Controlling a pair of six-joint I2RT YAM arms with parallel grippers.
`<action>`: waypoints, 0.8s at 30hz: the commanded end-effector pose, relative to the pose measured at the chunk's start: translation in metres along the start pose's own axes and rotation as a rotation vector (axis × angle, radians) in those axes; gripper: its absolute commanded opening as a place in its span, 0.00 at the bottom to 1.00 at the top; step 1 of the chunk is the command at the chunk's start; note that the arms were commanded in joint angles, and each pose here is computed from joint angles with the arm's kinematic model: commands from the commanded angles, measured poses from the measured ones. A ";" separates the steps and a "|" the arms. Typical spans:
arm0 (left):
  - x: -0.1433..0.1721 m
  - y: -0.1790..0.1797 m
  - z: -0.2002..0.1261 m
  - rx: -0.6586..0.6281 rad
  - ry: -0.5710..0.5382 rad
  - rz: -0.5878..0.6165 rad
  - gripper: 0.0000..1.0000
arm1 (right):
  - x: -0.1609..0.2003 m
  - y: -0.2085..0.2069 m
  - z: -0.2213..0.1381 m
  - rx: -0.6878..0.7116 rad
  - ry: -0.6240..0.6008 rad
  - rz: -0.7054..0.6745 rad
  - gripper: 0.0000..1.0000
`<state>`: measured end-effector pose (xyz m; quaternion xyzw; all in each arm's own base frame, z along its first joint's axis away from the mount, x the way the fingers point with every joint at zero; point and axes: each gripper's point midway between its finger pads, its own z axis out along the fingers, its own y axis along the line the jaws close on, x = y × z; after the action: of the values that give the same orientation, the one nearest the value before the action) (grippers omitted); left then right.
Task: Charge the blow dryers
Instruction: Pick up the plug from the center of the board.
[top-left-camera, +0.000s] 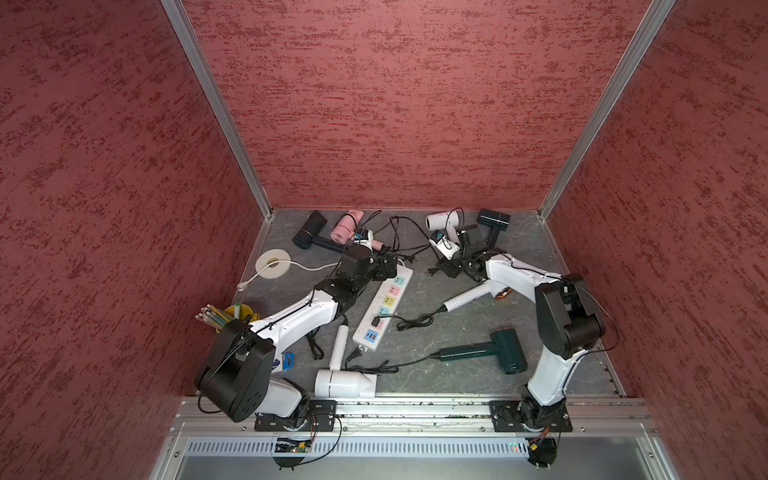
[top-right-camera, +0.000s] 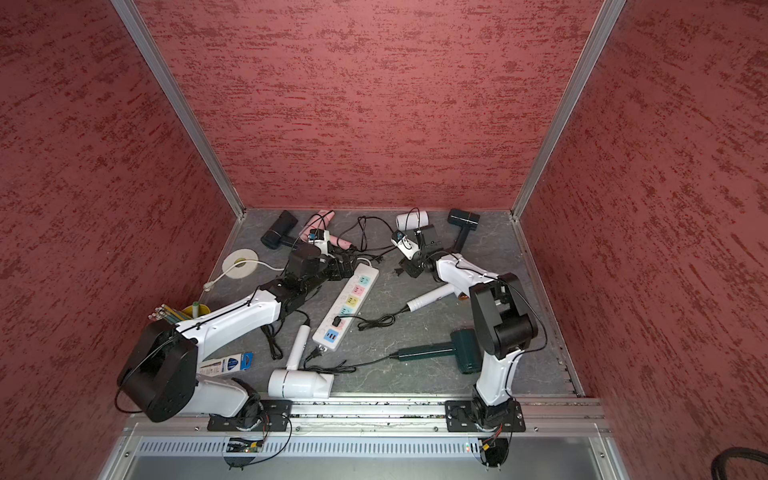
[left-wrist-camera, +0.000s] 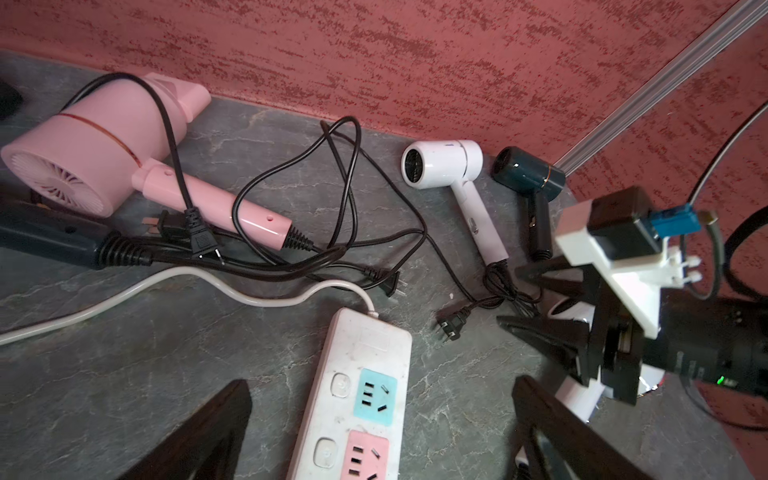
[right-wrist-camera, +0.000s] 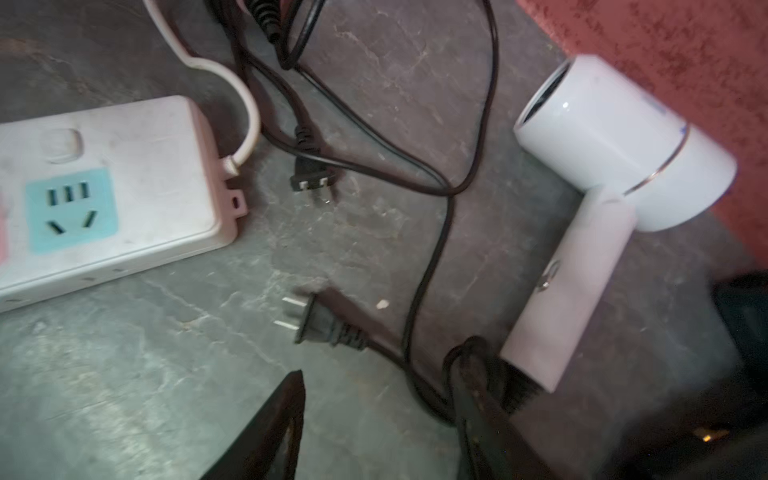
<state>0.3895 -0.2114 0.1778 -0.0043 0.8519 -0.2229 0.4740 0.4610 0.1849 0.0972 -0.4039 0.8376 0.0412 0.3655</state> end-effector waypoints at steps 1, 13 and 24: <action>0.004 0.005 0.009 -0.006 0.019 -0.001 1.00 | 0.006 -0.003 0.007 -0.035 0.015 -0.112 0.58; 0.012 0.012 0.024 -0.008 0.063 -0.027 1.00 | 0.036 -0.006 0.035 -0.112 0.130 -0.264 0.53; 0.010 0.009 0.022 0.007 0.063 -0.030 1.00 | 0.037 -0.002 0.039 -0.200 0.130 -0.457 0.46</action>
<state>0.3991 -0.2118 0.1425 -0.0070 0.8732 -0.2224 0.4336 0.4753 0.1704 0.0529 -0.5837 0.7613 -0.0027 0.2822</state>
